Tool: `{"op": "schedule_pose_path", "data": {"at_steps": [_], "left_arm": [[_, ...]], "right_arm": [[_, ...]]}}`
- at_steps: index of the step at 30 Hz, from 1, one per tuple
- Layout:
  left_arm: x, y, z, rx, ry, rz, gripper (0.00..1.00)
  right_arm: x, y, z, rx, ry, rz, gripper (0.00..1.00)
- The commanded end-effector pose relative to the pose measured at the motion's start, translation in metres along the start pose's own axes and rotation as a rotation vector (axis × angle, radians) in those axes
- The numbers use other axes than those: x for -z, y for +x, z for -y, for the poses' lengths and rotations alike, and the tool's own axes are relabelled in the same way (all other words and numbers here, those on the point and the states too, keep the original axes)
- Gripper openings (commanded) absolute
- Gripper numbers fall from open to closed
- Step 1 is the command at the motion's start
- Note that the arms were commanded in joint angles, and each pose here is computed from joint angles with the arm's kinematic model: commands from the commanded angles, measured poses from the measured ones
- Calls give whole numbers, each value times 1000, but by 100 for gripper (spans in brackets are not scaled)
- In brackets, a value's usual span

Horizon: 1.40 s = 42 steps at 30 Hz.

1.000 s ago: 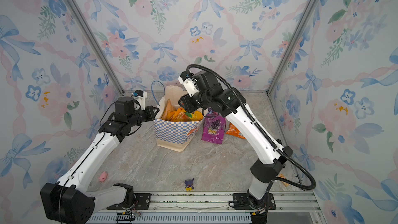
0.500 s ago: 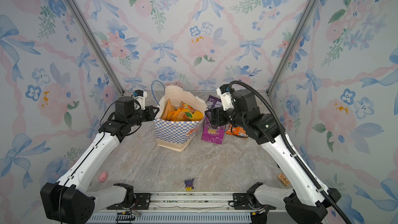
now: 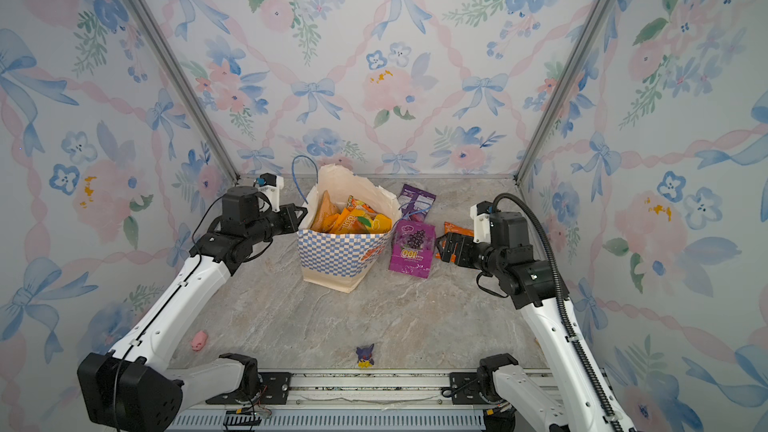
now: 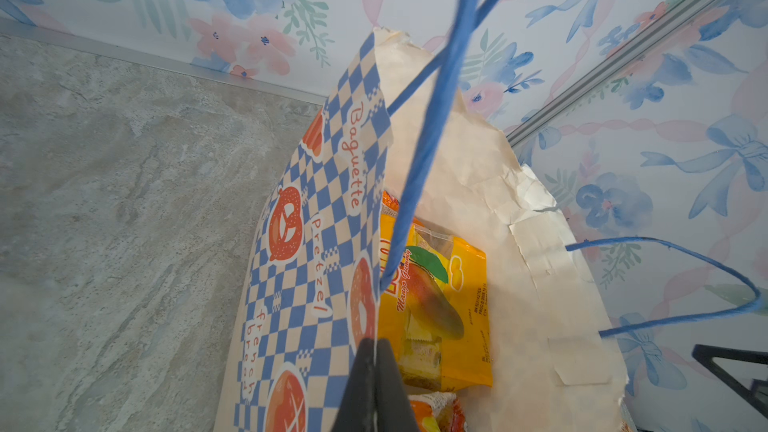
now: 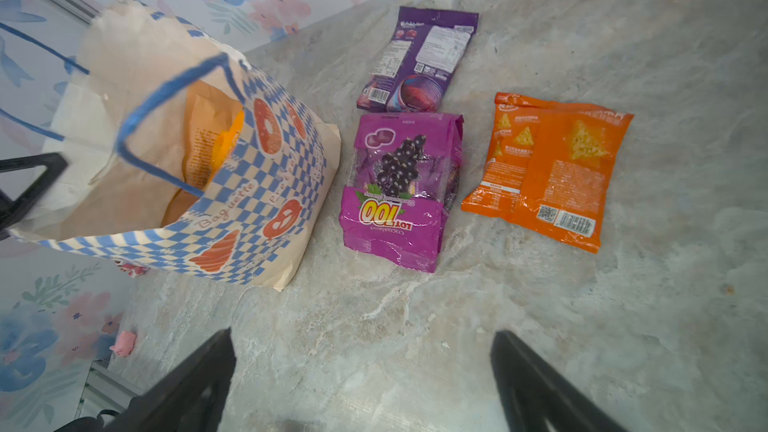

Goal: Place the snacks into the paper bag
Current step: 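Raise the right gripper out of the paper bag and draw back, then move the right gripper over the purple LOT100 grape gummy bag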

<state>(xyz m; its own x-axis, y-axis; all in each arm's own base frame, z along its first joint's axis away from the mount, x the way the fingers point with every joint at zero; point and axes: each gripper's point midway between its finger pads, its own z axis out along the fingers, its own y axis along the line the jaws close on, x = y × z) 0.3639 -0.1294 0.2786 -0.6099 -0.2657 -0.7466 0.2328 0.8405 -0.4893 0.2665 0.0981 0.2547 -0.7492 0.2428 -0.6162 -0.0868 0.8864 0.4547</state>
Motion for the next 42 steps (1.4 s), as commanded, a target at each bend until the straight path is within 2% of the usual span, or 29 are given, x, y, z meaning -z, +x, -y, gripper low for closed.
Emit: {"op": "schedule_pose_path", "data": {"at_steps": [1,12,15,28,42], "left_arm": [[5,1,5,-19,17,6,0],[2,3,3,-11,13,-4,0],[3,1,3,-11,11,0,0],[1,3,3,-12,13,-5,0],[2,4,1,-12,9,-6,0]], "right_arm": [[-25,8,9,-72,-43,-37,97],[-98,28,42,-172,-15,-132,97],[-111,28,42,-188,-26,-123,97],[-154,14,14,-18,159,-66,97],[-168,9,14,-13,185,-32,97]]}}
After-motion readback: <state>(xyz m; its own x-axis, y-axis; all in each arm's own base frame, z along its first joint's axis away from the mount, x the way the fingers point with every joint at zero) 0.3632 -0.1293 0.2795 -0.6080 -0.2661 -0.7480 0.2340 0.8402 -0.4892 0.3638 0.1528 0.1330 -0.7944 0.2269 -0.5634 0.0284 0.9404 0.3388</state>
